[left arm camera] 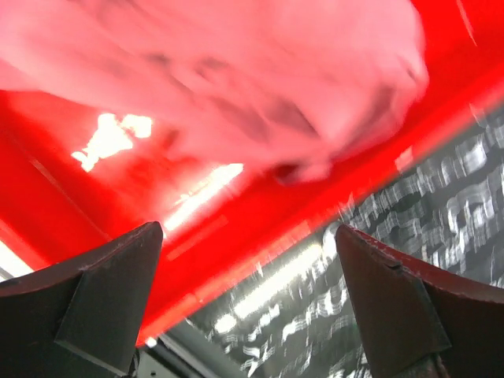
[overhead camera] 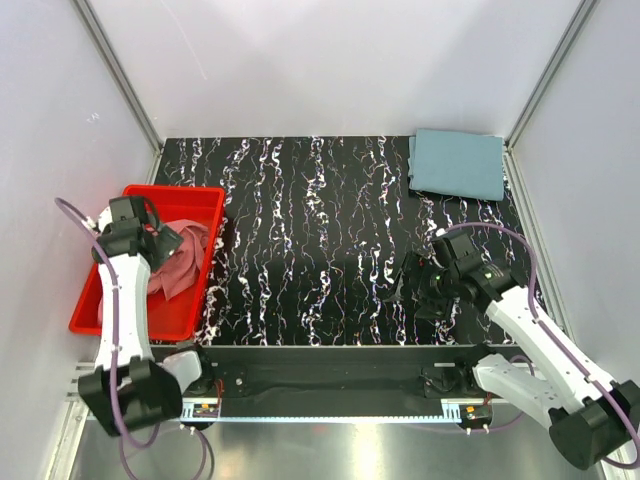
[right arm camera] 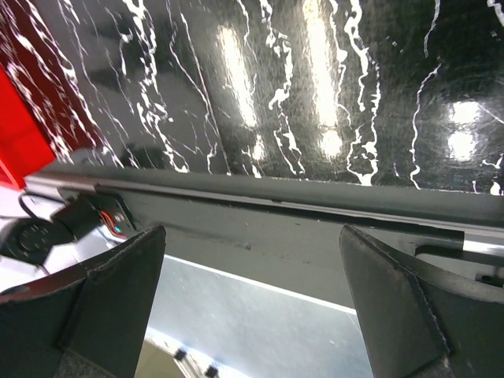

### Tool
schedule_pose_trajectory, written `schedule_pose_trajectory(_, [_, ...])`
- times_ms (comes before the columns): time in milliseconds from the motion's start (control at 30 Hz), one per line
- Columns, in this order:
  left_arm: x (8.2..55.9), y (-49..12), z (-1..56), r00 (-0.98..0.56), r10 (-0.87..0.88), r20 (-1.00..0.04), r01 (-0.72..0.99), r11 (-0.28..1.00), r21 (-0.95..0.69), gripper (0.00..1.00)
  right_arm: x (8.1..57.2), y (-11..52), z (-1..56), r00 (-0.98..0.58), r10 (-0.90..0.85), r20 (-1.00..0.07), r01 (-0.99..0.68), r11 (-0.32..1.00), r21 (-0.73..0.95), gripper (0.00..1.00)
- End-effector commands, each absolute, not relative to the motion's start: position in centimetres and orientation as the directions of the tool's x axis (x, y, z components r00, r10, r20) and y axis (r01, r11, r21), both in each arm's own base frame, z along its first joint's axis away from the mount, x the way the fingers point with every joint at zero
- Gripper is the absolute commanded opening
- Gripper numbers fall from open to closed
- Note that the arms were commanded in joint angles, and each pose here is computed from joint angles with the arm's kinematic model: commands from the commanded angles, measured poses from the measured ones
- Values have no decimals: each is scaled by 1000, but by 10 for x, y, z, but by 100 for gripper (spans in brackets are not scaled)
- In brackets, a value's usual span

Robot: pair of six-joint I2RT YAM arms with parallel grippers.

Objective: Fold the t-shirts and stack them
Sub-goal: Grab the tshirt from the pile, then move the tshirt to the center of the board

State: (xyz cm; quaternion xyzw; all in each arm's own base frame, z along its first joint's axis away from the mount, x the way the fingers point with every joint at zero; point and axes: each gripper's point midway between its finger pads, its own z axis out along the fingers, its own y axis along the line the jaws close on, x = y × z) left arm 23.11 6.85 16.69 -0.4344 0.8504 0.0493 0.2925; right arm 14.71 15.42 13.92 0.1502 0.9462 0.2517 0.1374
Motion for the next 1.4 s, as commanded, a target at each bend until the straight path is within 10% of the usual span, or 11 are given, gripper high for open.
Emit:
schedule_pose_trajectory(0, [245, 98, 166, -404, -733, -547, -807, 567, -163, 99, 150, 164, 152, -940, 270, -207, 118, 828, 548, 100])
schedule_pose_trajectory(567, [346, 120, 88, -448, -724, -525, -688, 654, -314, 95, 145, 161, 144, -977, 93, -192, -11, 875, 484, 100])
schedule_pose_trajectory(800, [345, 116, 84, -486, -700, -524, -657, 688, -309, 52, 141, 156, 141, -976, 98, -192, -3, 884, 467, 99])
schedule_pose_trajectory(967, [345, 127, 138, -467, -642, -608, -635, 722, -276, 0, 143, 157, 141, -973, 131, -190, 26, 881, 473, 100])
schedule_pose_trajectory(1367, [351, -20, 356, -280, -734, -618, -65, 657, -751, 0, 142, 160, 138, -957, 239, -165, 123, 850, 513, 100])
